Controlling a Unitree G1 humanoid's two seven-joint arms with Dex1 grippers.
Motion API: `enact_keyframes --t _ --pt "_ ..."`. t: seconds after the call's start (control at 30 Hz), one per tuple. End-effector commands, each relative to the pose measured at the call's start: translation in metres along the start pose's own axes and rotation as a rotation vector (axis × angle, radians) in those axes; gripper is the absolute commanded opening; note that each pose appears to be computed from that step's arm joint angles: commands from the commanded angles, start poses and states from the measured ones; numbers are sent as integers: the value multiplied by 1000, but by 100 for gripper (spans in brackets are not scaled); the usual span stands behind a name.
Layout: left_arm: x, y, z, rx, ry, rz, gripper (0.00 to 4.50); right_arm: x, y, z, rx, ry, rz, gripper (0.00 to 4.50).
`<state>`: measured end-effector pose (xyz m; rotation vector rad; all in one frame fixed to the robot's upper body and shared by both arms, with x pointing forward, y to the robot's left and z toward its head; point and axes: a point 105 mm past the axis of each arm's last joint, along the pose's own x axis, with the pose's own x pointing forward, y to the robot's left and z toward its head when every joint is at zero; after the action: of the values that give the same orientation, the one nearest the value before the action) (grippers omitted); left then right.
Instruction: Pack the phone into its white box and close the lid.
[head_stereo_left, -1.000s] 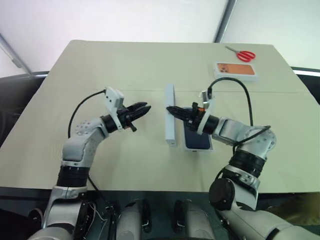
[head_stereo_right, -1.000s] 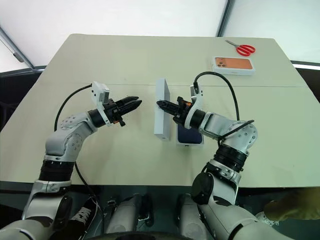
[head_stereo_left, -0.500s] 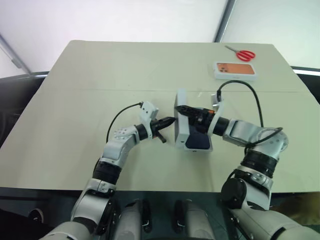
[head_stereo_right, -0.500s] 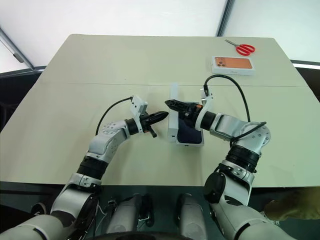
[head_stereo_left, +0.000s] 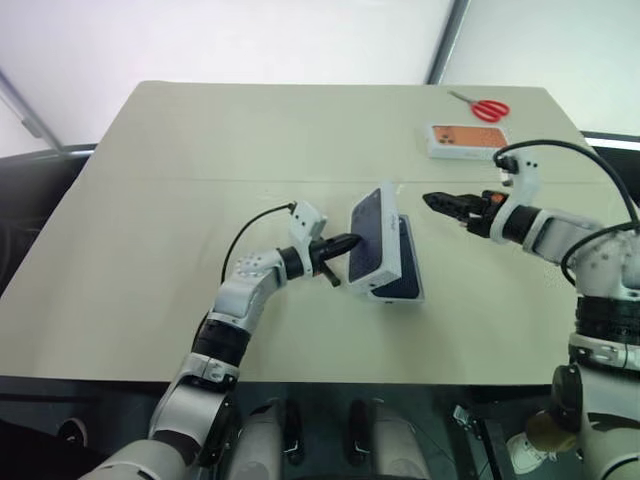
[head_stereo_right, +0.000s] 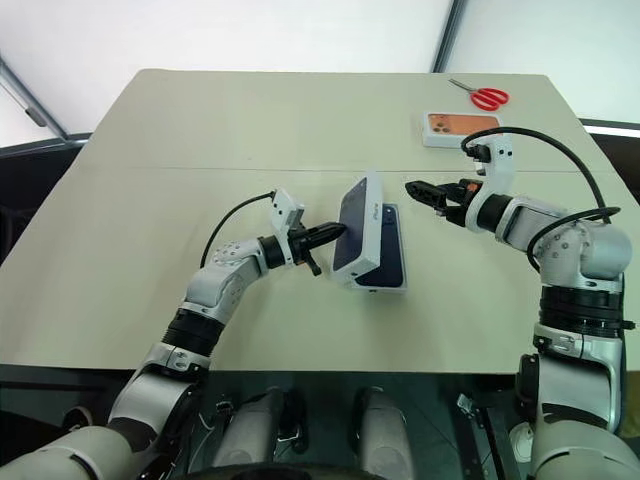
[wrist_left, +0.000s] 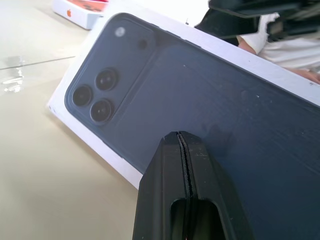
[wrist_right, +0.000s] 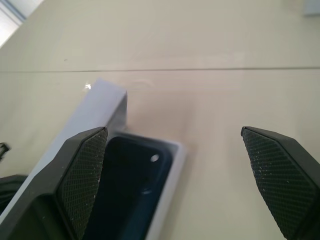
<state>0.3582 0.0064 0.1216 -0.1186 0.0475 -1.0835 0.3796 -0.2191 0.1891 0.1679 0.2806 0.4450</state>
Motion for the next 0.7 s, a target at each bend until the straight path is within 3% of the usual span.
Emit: enact_keyframes --t 0.03,0.13,0.23,0.37,0.7 --pt "5 -6 13 36 -35 -26 0 4 11 4 -220 -22 15 447" --pt "1 -2 15 41 -36 -12 0 8 12 -7 -382 16 21 364" --pt "-4 4 19 44 -41 10 0 10 8 -19 -570 49 6 215" --pt "-17 14 23 44 -38 49 0 11 5 -17 -581 29 -15 10" --pt "-22 43 -8 -26 146 175 0 7 11 -34 -729 112 47 4"
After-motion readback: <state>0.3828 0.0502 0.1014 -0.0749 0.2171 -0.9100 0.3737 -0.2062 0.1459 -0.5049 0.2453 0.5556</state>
